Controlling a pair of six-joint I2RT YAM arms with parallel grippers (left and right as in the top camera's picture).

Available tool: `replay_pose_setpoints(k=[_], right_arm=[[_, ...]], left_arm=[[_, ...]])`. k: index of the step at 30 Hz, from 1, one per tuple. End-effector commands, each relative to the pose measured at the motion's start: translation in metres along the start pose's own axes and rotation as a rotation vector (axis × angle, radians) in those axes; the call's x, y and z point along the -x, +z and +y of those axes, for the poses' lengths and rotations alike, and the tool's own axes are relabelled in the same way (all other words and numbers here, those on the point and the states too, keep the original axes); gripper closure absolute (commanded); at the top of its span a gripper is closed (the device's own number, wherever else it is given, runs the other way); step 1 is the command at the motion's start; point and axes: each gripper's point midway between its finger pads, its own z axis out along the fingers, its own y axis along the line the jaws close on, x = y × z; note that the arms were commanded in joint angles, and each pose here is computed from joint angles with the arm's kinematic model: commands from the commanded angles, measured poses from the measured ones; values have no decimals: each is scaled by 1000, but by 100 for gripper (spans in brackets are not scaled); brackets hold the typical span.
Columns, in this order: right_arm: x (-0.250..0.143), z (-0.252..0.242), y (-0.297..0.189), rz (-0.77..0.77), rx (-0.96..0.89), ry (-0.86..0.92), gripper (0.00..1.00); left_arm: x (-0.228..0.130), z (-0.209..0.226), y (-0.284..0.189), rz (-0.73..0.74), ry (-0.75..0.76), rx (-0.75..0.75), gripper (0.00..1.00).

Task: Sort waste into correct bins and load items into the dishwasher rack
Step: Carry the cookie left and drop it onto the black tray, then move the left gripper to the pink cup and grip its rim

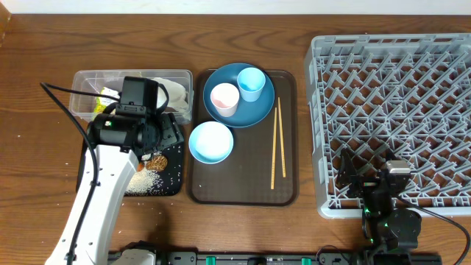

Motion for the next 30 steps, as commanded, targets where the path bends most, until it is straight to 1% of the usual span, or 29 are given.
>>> replay_pose_setpoints(k=[1, 4, 8, 16, 22, 30], right_arm=[[0, -1, 0, -1, -3, -7, 1], [-1, -1, 0, 0, -3, -7, 1], [0, -1, 0, 0, -3, -7, 1], [0, -1, 0, 0, -3, -7, 1], [0, -1, 0, 0, -3, -7, 1], [0, -1, 0, 0, -3, -7, 1]], left_arm=[[-2, -1, -5, 12, 12, -11, 24], [-6, -1, -5, 28, 13, -10, 24], [-7, -12, -6, 36, 21, -60, 24], [6, -39, -2, -29, 80, -117, 24], [23, -74, 15, -87, 96, -180, 24], [12, -85, 59, 9, 127, -133, 24]])
